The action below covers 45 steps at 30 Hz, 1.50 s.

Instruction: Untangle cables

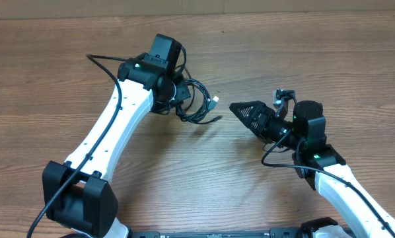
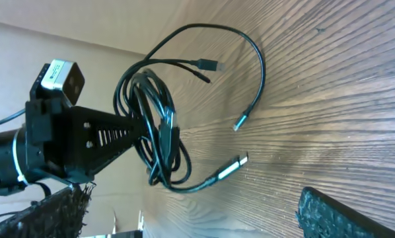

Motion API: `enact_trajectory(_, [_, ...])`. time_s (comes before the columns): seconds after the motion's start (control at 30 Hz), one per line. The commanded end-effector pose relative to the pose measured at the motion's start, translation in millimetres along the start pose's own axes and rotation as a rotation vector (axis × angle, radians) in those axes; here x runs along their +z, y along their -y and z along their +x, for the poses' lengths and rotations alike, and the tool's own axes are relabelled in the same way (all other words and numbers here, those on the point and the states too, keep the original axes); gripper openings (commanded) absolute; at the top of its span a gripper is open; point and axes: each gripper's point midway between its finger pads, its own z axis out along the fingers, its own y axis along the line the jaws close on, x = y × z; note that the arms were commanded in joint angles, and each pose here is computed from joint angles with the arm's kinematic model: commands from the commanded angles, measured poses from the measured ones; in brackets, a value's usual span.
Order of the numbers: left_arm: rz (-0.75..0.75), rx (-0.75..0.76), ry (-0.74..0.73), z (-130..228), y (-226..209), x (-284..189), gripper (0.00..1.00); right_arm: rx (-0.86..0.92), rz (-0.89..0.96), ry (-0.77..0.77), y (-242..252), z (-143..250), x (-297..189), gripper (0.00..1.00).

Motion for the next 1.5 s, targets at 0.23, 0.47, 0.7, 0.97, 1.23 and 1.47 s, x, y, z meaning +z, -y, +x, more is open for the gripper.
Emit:
enact_trajectory(0.23, [0.000,-0.109,0.054,-9,1,-14,0.04,0.074,-0.035,-0.052,-8,9,1,1.00])
enact_trajectory(0.47, [0.006,-0.155,0.032,-4,1,-14,0.04,0.052,-0.052,-0.084,-15,20,6,1.00])
enact_trajectory(0.7, [0.041,-0.246,-0.016,4,8,-14,0.04,0.047,-0.053,-0.105,-17,27,8,0.88])
enact_trajectory(0.97, [-0.011,-0.423,-0.082,20,-2,-14,0.04,0.016,-0.041,-0.118,-22,41,16,0.75])
enact_trajectory(1.23, [0.038,-0.423,-0.178,35,8,-17,0.04,0.008,-0.019,-0.075,-18,34,17,0.68])
enact_trajectory(1.47, [0.039,-0.408,-0.182,39,12,-16,0.04,-0.041,-0.069,-0.069,-35,38,21,0.65])
